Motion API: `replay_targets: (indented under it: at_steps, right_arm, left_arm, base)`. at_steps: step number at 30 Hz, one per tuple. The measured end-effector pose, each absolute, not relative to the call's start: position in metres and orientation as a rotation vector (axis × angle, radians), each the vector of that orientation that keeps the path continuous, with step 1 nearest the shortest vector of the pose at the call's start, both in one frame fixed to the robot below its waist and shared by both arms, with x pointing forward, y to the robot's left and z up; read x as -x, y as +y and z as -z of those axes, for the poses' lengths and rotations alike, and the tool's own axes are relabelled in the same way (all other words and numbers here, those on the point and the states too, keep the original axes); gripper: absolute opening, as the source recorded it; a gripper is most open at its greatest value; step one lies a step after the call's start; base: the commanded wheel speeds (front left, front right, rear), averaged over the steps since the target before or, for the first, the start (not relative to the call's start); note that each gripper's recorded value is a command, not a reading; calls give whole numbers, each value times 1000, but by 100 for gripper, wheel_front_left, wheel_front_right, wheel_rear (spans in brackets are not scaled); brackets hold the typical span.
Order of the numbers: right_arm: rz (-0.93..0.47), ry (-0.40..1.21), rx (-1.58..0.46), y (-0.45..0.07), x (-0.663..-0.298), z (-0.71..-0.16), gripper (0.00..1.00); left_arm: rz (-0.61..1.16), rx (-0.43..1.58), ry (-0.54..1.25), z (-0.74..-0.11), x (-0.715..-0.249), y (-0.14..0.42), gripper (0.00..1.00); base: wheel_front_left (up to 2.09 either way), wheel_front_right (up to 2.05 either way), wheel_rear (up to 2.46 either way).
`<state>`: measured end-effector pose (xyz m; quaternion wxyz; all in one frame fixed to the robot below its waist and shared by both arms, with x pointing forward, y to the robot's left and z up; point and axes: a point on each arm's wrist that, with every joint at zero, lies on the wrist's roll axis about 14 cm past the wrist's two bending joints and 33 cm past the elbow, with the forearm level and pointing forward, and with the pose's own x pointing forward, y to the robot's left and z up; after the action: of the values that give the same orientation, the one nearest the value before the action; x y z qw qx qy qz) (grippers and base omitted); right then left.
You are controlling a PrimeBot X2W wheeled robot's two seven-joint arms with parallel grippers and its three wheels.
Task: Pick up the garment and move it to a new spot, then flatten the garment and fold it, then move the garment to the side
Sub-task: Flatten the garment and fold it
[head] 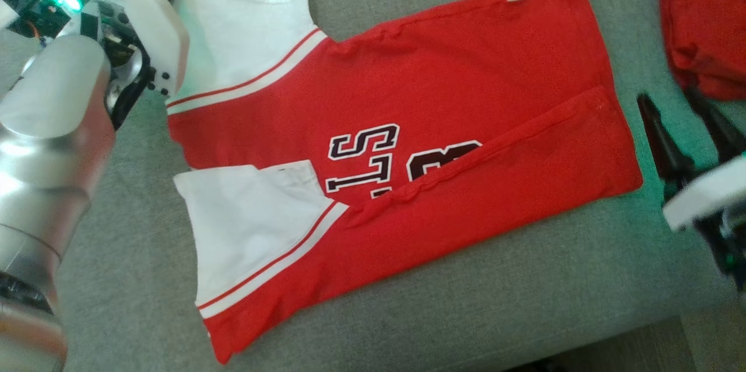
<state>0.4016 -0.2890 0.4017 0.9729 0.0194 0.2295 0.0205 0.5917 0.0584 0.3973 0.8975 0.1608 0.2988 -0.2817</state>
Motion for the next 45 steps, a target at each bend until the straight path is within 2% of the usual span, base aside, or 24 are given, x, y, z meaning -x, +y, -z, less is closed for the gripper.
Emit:
replay_targets:
  at_steps: [8, 18, 26, 29, 31, 33, 34, 35, 36, 45]
  right_arm:
    - [-186, 516, -2, -249, -470, -423, 100]
    - [-172, 735, 66, -249, -504, -396, 100]
    - [-169, 788, 73, -242, -519, -385, 100]
    - [-174, 800, 84, -239, -522, -382, 73]
    - [-180, 794, 89, -237, -524, -382, 49]
    - [-183, 790, 99, -236, -526, -382, 38]
    - [-185, 778, 102, -235, -530, -383, 29]
    - [-185, 771, 105, -235, -531, -384, 3]
    - [-183, 769, 108, -235, -533, -385, 0]
    - [-172, 640, 77, -234, -556, -404, 0]
  left_arm:
    - [601, -310, 537, -420, -584, 59, 0]
    - [591, -297, 514, -423, -578, 70, 0]
    - [588, -314, 480, -432, -586, 74, 0]
    - [583, -312, 484, -431, -585, 76, 0]
    - [580, -313, 488, -429, -583, 78, 0]
    - [580, -318, 493, -428, -582, 80, 0]
    - [580, -321, 488, -429, -582, 81, 0]
    - [579, -321, 488, -429, -582, 81, 0]
    - [576, -319, 488, -430, -583, 82, 0]
    - [573, -311, 399, -449, -593, 83, 0]
  base:
    - [0, 0, 0]
    - [0, 0, 0]
    - [0, 0, 0]
    - [0, 0, 0]
    - [0, 0, 0]
    - [0, 0, 0]
    - [0, 0, 0]
    - [0, 0, 0]
    - [0, 0, 0]
    - [0, 0, 0]
